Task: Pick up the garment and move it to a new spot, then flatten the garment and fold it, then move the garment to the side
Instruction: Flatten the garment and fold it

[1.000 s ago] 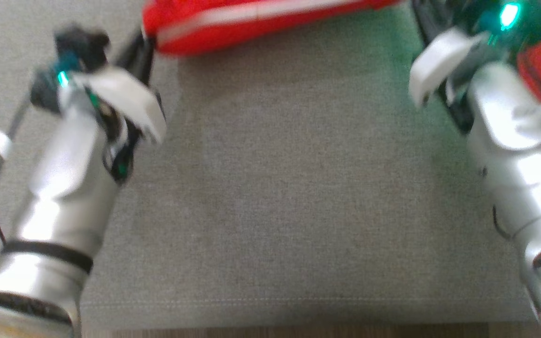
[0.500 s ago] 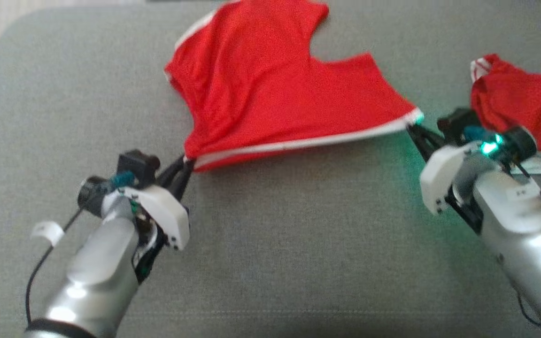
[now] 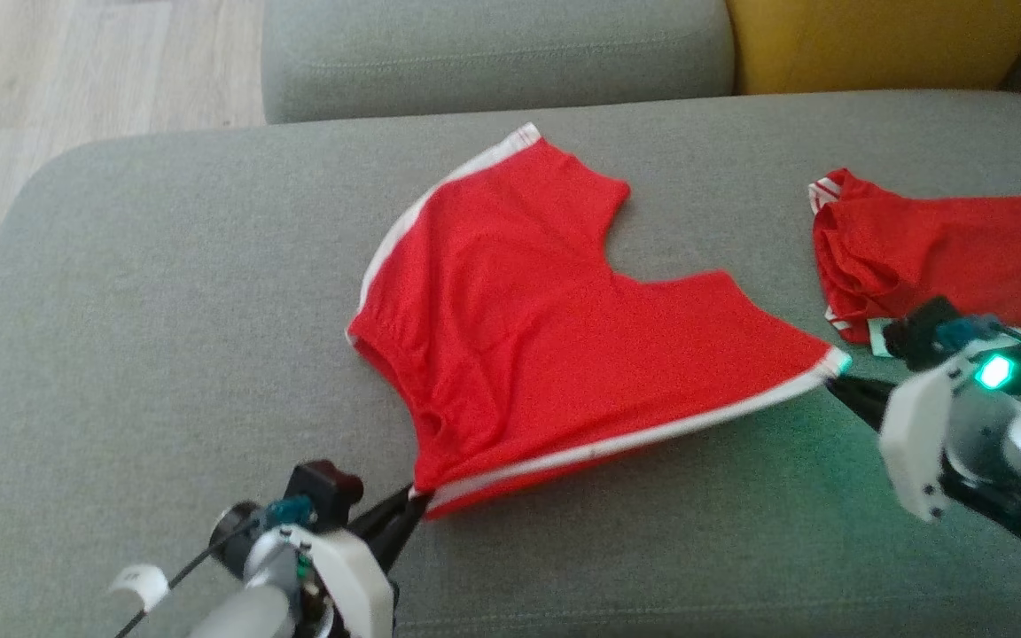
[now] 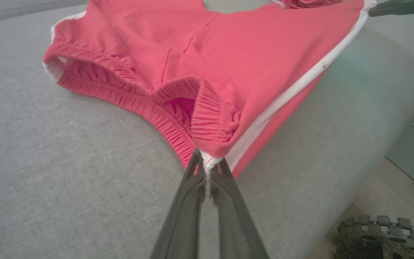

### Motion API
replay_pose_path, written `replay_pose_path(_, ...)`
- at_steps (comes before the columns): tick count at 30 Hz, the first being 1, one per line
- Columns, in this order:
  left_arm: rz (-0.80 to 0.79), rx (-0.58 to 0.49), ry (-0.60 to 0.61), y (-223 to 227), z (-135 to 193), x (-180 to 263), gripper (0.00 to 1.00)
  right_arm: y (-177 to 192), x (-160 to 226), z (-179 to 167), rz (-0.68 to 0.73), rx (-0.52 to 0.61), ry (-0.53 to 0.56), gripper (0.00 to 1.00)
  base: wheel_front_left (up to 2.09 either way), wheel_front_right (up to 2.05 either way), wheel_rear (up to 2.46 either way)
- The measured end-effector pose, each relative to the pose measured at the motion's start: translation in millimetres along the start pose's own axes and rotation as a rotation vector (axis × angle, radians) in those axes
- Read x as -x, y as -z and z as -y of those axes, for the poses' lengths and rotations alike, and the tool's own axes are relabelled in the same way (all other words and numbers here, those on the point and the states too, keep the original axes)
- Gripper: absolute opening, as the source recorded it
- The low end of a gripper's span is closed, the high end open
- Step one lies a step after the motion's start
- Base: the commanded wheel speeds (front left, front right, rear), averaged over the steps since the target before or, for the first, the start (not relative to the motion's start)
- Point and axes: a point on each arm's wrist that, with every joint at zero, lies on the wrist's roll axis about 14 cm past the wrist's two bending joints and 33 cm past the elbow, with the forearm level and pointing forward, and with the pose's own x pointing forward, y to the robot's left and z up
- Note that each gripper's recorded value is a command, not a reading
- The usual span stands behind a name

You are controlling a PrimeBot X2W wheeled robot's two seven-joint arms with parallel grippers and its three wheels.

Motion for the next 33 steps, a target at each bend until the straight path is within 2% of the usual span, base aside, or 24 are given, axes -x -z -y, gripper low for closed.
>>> replay_pose_path(3,-0.021,0.012,0.038,5,13,9,0.0,17,20,3,-0.069,-0.01,-0.013,0.0,0.0,0.0,0.0)
replay_pose_path(6,-0.065,0.015,0.041,16,10,27,0.0,37,46,17,-0.175,-0.019,-0.009,0.0,0.0,0.0,0.0)
replay_pose_path(8,-0.057,0.046,0.046,13,15,30,0.0,34,51,16,-0.186,-0.023,-0.024,0.0,0.0,0.0,0.0)
replay_pose_path(12,-0.015,0.064,0.038,-2,17,31,0.0,-1,49,23,-0.09,0.02,-0.011,0.0,0.0,0.0,0.0)
replay_pose_path(16,-0.004,0.06,-0.001,-7,7,33,0.0,-37,35,15,0.036,0.028,-0.025,0.0,0.0,0.0,0.0)
replay_pose_path(20,0.03,0.056,-0.05,-17,-6,32,0.0,-79,25,14,0.222,-0.009,-0.002,0.0,0.0,0.0,0.0)
replay_pose_path(24,0.09,0.07,-0.101,-30,-19,29,0.0,-92,20,13,0.369,-0.069,0.041,0.0,0.0,0.0,0.0)
replay_pose_path(25,0.101,0.068,-0.115,-33,-23,28,0.0,-94,19,13,0.404,-0.088,0.053,0.09,0.0,0.0,0.0)
replay_pose_path(27,0.119,0.07,-0.148,-35,-32,28,0.0,-98,18,12,0.472,-0.135,0.077,0.02,0.0,0.0,0.0)
replay_pose_path(28,0.125,0.068,-0.159,-36,-35,27,0.0,-101,19,12,0.509,-0.156,0.093,0.11,0.0,0.0,0.0)
replay_pose_path(29,0.132,0.065,-0.17,-37,-38,27,0.0,-102,20,12,0.541,-0.172,0.111,0.37,0.0,0.0,0.0)
replay_pose_path(30,0.14,0.065,-0.181,-38,-41,26,0.0,-103,20,12,0.565,-0.182,0.126,1.0,0.0,0.0,0.0)
replay_pose_path(33,0.146,0.065,-0.201,-36,-44,24,0.0,-100,21,3,0.616,-0.233,0.152,1.0,0.0,0.0,0.0)
